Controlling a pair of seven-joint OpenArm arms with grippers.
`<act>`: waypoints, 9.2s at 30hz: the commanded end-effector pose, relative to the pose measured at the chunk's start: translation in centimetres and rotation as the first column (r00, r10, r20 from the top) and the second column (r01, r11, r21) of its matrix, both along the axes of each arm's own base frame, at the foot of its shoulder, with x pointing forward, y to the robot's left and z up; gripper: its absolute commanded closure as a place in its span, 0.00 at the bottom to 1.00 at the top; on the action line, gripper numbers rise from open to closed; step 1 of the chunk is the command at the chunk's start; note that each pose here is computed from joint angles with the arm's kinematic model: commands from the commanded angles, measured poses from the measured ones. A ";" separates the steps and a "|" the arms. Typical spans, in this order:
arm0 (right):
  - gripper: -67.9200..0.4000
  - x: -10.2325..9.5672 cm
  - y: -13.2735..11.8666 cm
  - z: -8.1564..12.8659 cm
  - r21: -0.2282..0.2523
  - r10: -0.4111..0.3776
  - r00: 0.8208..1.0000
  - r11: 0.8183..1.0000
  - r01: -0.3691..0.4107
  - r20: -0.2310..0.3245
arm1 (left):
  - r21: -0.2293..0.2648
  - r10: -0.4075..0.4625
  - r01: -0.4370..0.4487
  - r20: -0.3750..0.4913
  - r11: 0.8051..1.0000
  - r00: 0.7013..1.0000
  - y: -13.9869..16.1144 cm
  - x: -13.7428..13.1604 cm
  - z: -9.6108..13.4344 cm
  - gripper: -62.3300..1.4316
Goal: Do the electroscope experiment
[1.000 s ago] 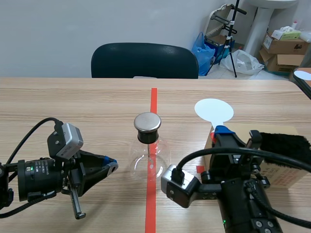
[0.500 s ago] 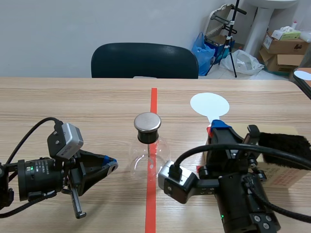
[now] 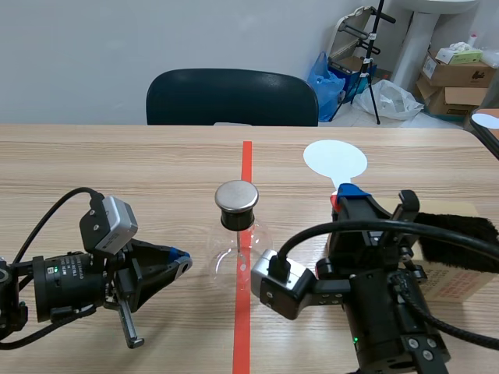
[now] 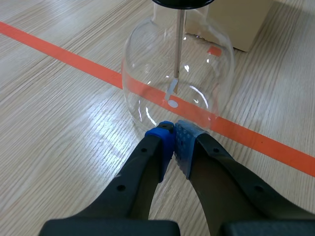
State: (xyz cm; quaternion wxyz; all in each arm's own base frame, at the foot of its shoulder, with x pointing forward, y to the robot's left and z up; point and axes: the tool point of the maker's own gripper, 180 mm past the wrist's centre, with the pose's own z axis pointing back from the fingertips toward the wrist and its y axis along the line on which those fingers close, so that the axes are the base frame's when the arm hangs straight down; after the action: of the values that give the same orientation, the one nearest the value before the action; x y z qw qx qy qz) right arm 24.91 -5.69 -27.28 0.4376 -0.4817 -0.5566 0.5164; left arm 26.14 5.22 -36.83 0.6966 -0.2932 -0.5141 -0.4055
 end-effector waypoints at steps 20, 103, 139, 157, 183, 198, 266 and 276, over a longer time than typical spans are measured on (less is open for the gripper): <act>0.98 0.4 -0.2 0.9 0.001 -0.002 1.000 1.000 0.002 0.027 | -0.025 0.009 -0.008 0.023 1.000 1.000 -0.1 0.5 0.8 0.93; 0.98 0.5 -0.6 0.9 0.004 -0.024 0.999 1.000 0.024 0.027 | -0.019 0.027 -0.026 0.033 0.999 0.999 0.0 0.8 0.7 0.93; 0.98 -1.5 5.6 0.7 -0.036 0.331 0.943 0.943 -0.330 0.022 | -0.019 0.027 -0.026 0.033 0.999 0.999 0.0 0.8 0.7 0.93; 0.98 -2.5 7.3 0.6 -0.047 0.430 0.902 0.902 -0.429 0.018 | -0.019 0.027 -0.026 0.033 0.999 0.999 0.0 0.8 0.7 0.93; 0.98 -2.4 7.2 0.3 -0.051 0.429 0.903 0.902 -0.428 0.000 | -0.019 0.027 -0.026 0.033 0.999 0.999 0.0 0.8 0.7 0.93; 0.98 -2.3 7.0 0.4 -0.050 0.416 0.909 0.908 -0.415 0.004 | -0.019 0.027 -0.026 0.033 0.999 0.999 0.0 0.8 0.7 0.93; 0.98 -2.1 6.9 -0.1 -0.053 0.405 0.914 0.913 -0.405 -0.022 | -0.019 0.027 -0.026 0.033 0.999 0.999 0.0 0.8 0.7 0.93; 0.98 -2.5 7.5 -0.1 -0.055 0.443 0.896 0.895 -0.443 -0.024 | -0.019 0.027 -0.026 0.033 0.999 0.999 0.0 0.8 0.7 0.93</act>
State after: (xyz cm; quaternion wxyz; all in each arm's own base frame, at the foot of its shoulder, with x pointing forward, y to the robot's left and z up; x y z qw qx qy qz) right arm 21.85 2.00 -28.58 0.3080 -0.3397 -0.6247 0.6321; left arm 26.49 5.45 -36.88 0.6978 -0.2817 -0.5202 -0.4039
